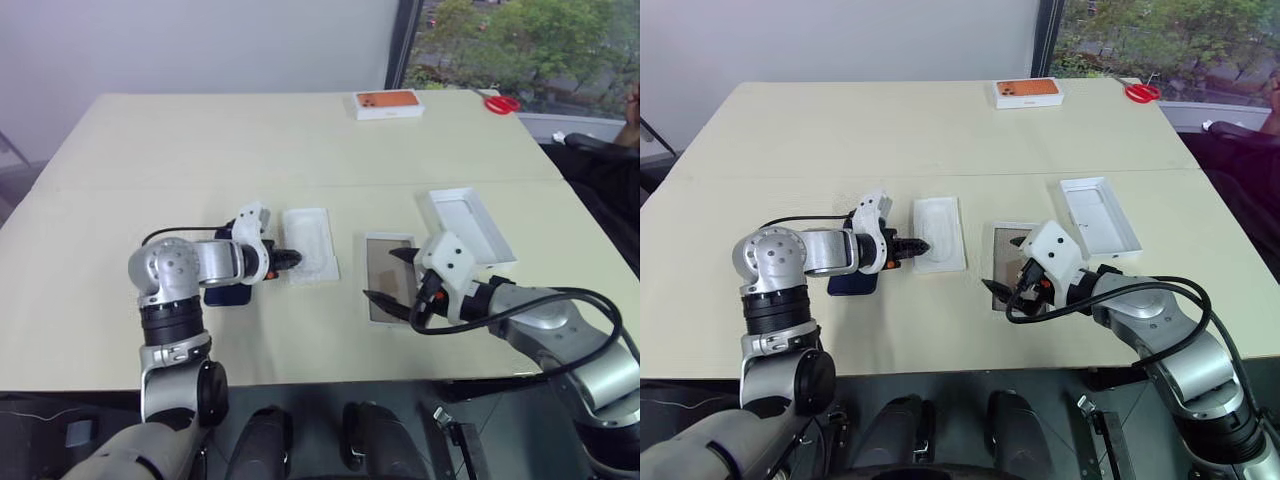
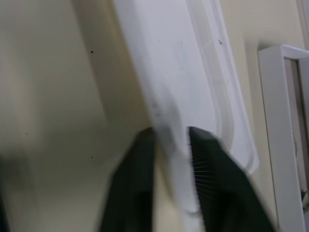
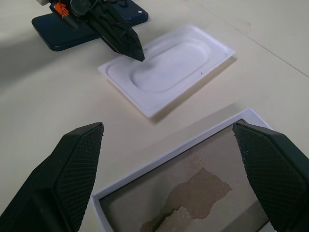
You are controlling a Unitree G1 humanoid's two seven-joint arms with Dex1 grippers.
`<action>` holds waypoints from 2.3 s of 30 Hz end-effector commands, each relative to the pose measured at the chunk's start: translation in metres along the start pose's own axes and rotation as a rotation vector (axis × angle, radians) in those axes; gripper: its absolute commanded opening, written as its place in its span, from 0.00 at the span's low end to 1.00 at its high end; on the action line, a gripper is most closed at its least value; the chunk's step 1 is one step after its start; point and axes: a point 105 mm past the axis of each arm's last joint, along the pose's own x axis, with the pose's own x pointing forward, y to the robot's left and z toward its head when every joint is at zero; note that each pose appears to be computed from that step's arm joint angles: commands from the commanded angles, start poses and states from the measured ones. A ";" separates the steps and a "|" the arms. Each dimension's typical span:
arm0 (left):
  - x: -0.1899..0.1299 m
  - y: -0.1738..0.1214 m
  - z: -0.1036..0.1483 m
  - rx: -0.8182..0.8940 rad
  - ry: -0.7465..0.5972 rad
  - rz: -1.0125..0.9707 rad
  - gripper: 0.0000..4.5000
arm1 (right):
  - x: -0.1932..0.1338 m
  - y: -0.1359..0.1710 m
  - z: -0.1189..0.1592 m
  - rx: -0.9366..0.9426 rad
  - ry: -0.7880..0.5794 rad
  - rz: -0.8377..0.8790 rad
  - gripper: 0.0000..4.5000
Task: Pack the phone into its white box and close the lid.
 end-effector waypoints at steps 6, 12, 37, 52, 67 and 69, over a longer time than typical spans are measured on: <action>-0.018 -0.004 0.018 -0.059 -0.085 -0.098 0.02 | -0.010 -0.014 0.009 -0.055 -0.021 -0.056 1.00; -0.034 -0.036 0.013 -0.055 -0.074 -0.361 0.02 | -0.031 -0.047 -0.004 -0.063 0.039 -0.168 1.00; 0.005 -0.118 -0.048 -0.176 0.164 -0.393 0.02 | -0.041 -0.064 -0.016 -0.056 0.056 -0.256 1.00; 0.010 -0.126 -0.047 -0.171 0.182 -0.407 0.02 | -0.046 -0.069 -0.016 -0.058 0.061 -0.275 1.00; -0.001 -0.121 -0.042 -0.128 0.158 -0.453 1.00 | -0.050 -0.065 -0.015 -0.049 0.070 -0.253 1.00; -0.012 -0.106 -0.027 -0.082 0.099 -0.432 1.00 | -0.052 -0.065 -0.013 -0.034 0.066 -0.248 1.00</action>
